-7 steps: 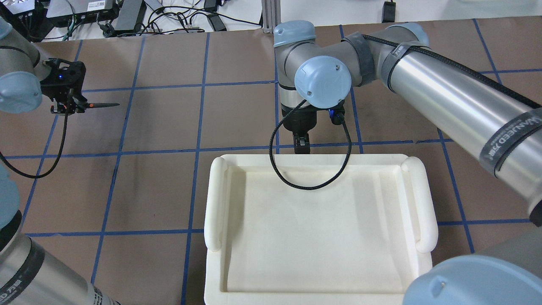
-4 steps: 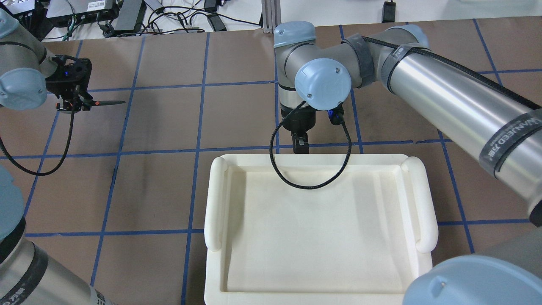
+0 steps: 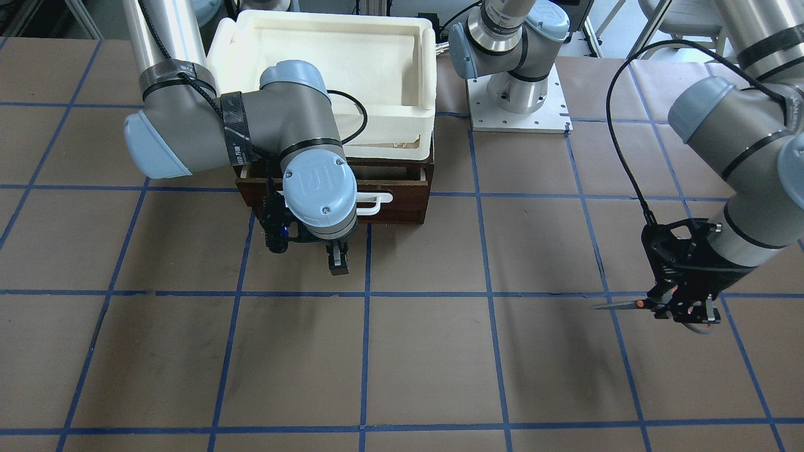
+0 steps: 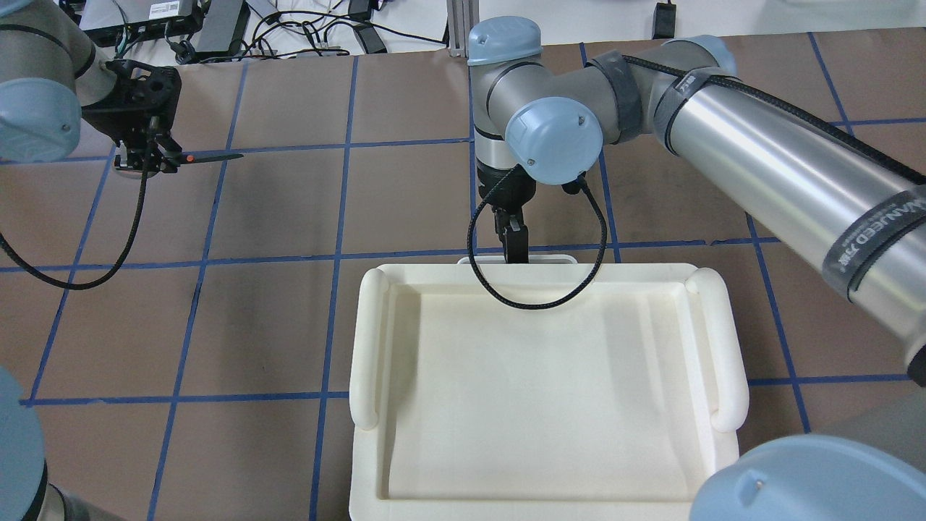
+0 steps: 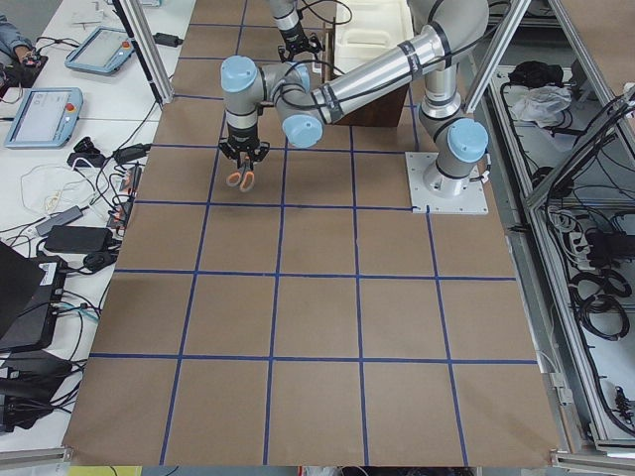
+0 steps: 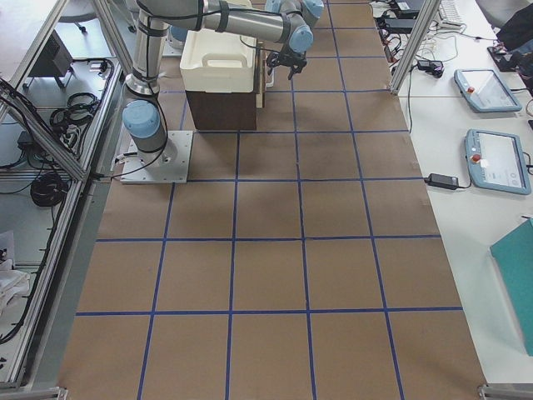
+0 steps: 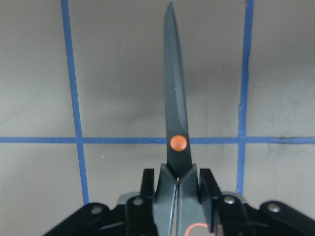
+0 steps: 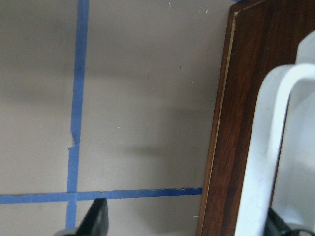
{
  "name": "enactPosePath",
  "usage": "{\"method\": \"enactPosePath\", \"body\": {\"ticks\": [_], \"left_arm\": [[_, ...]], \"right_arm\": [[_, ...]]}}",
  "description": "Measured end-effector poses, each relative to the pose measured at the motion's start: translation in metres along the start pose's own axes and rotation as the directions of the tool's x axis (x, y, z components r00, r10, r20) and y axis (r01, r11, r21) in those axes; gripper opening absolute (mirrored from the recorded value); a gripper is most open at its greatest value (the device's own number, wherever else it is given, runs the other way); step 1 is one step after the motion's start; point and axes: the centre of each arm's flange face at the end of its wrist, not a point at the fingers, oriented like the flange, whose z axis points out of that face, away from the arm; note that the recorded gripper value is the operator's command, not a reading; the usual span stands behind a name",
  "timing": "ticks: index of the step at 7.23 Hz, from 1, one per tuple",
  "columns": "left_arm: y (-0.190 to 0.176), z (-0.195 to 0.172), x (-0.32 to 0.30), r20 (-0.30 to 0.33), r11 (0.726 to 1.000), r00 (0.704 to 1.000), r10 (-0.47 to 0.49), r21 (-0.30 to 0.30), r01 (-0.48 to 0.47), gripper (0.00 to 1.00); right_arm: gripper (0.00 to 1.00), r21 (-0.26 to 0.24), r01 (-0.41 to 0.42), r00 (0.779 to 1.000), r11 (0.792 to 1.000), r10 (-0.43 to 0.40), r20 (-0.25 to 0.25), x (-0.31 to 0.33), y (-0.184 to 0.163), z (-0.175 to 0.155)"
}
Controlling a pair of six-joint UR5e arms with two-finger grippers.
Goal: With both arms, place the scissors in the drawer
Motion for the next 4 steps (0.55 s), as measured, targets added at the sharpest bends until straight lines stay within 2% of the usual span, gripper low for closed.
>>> {"method": "enactPosePath", "body": {"ticks": [2, 4], "left_arm": [[-0.041, -0.054, 0.026, -0.004, 1.0, 1.0, -0.011, 0.008, 0.011, 0.0], [-0.081, -0.084, 0.045, -0.001, 1.0, 1.0, -0.025, 0.012, 0.025, 0.0]], "right_arm": [[1.0, -0.003, 0.03, 0.999, 1.0, -0.029, 0.035, -0.007, -0.002, -0.013], [1.0, -0.005, 0.042, 0.998, 0.999, -0.042, 0.05, -0.017, -0.005, -0.02]]}}
